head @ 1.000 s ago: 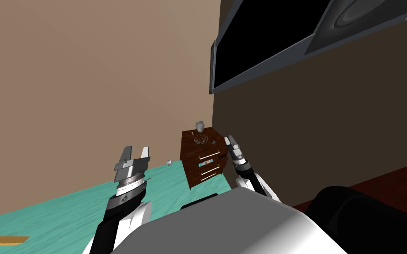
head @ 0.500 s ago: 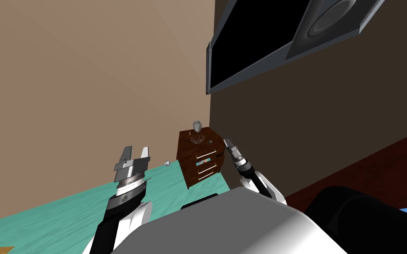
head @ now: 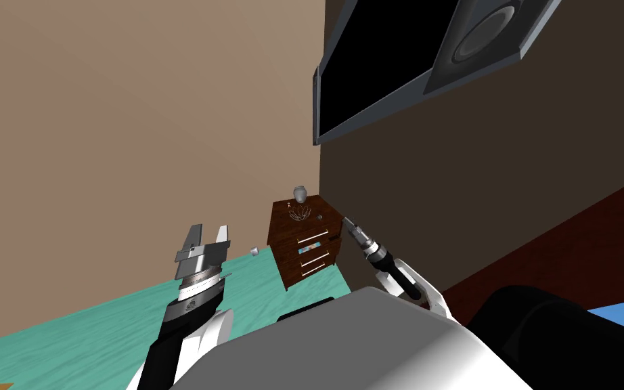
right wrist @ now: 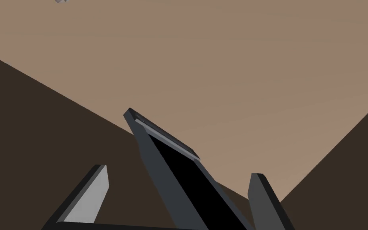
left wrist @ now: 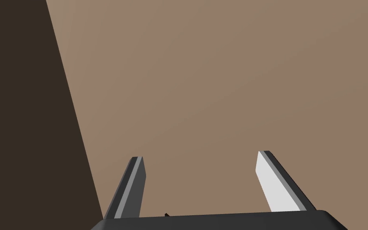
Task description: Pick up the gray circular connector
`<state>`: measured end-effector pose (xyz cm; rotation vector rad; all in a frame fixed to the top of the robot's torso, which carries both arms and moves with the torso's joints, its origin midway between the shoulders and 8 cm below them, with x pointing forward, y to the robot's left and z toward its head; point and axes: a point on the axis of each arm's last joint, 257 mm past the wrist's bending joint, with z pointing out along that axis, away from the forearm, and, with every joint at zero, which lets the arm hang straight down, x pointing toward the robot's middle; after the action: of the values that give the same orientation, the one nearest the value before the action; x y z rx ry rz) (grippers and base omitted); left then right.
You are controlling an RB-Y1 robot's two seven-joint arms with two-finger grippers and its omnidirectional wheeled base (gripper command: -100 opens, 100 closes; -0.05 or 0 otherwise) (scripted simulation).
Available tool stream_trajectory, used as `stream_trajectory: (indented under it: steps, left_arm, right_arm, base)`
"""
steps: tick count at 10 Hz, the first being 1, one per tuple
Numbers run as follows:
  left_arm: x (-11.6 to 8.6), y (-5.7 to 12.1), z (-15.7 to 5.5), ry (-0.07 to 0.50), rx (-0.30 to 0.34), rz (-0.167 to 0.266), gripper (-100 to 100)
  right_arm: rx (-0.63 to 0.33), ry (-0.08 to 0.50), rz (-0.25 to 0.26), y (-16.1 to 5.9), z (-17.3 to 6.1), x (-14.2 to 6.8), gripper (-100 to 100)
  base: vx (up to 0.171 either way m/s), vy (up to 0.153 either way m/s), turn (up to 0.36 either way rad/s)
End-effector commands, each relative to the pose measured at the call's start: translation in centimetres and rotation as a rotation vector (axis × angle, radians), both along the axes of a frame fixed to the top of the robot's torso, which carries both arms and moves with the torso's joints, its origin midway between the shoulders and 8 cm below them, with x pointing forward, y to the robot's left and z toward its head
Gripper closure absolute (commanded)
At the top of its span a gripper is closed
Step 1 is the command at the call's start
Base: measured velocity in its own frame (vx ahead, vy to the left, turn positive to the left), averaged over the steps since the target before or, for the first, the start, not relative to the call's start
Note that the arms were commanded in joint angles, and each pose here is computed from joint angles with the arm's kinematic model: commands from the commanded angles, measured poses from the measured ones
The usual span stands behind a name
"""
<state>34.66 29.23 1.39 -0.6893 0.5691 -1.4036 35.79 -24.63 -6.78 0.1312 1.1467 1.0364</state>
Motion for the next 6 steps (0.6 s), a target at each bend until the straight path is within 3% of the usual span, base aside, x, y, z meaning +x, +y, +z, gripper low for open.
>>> stream_trajectory:
  steps: [1, 3, 6]
  left_arm:
    - [0.0, 0.0, 0.0, 0.000, 0.000, 0.000, 0]
    - [0.0, 0.0, 0.0, 0.000, 0.000, 0.000, 0]
    - [0.0, 0.0, 0.0, 0.000, 0.000, 0.000, 0]
  right_arm:
    - [-0.049, 0.017, 0.005, 0.0, -1.0, 0.1, -100]
    - [-0.166, 0.069, -0.002, -1.1, -3.8, 0.7, -100]
    - [-0.245, 0.100, 0.001, -1.9, -5.3, 1.0, -100]
  base:
    - [-0.015, -0.033, 0.006]
    - [-0.006, -0.021, 0.037]
    - [-0.001, -0.011, 0.032]
